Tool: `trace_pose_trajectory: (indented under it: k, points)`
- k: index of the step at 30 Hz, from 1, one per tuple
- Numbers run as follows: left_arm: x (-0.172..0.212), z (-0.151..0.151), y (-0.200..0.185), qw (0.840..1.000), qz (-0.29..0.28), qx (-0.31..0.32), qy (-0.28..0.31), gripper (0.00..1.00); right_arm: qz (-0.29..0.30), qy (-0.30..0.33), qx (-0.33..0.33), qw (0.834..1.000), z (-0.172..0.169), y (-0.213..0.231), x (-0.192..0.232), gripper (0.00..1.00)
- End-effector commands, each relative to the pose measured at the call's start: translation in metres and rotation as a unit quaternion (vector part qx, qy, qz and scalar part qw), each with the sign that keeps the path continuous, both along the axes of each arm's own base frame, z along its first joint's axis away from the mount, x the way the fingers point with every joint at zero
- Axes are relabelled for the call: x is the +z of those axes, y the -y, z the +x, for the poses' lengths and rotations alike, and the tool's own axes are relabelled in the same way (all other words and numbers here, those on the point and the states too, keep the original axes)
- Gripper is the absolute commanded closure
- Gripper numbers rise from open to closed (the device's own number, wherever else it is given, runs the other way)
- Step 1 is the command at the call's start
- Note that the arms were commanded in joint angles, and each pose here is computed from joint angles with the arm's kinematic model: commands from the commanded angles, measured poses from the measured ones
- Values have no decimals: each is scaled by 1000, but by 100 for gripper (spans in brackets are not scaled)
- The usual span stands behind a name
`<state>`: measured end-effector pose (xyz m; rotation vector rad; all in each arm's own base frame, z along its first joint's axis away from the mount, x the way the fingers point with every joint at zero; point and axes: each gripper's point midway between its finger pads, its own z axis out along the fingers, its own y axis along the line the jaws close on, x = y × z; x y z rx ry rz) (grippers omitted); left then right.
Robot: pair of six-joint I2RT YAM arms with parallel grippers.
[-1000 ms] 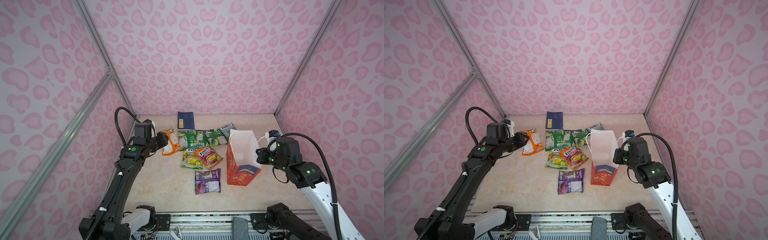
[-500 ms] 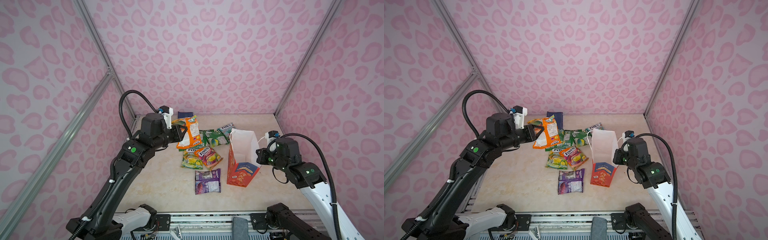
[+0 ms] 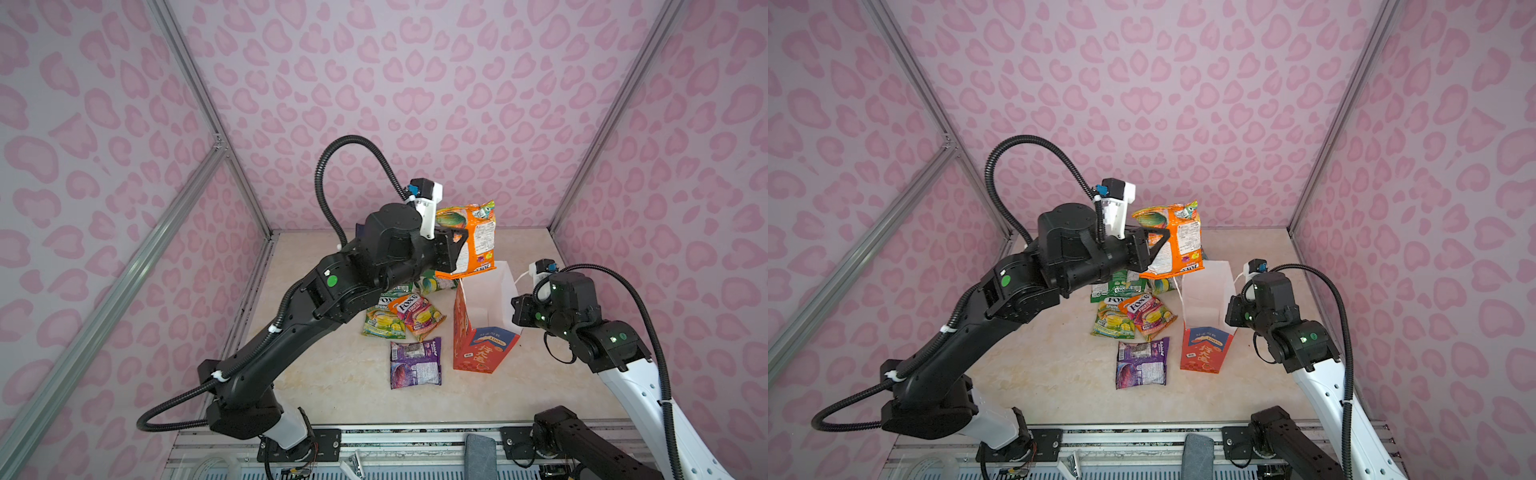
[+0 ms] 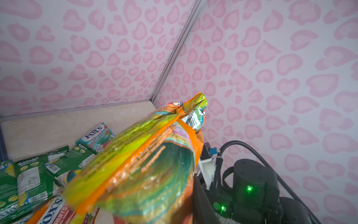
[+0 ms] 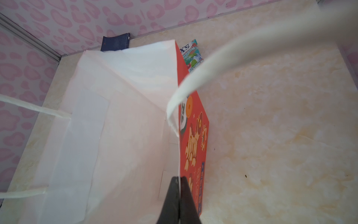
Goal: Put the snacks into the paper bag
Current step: 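Carry the orange packet over the paper bag with the left gripper and release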
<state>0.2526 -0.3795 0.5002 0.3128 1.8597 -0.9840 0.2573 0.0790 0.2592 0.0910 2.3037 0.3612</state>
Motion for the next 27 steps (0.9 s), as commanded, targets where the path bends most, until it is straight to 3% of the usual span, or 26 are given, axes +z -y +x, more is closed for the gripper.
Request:
trace_pose_trajectory:
  k: [1, 8, 15, 27]
  points:
    - [0, 12, 21, 999, 14, 44, 28, 97, -5, -1, 2, 1000, 0, 0, 0, 100]
    - [-54, 26, 66, 995, 74, 72, 7, 97, -8, 0, 1, 1000, -1, 1, 3, 100]
    - [-96, 23, 67, 984, 141, 105, -4, 97, -13, 5, -5, 1000, 0, 4, 7, 100]
    - [-147, 15, 78, 974, 196, 104, -46, 97, -18, 10, -24, 999, 1, 11, 7, 100]
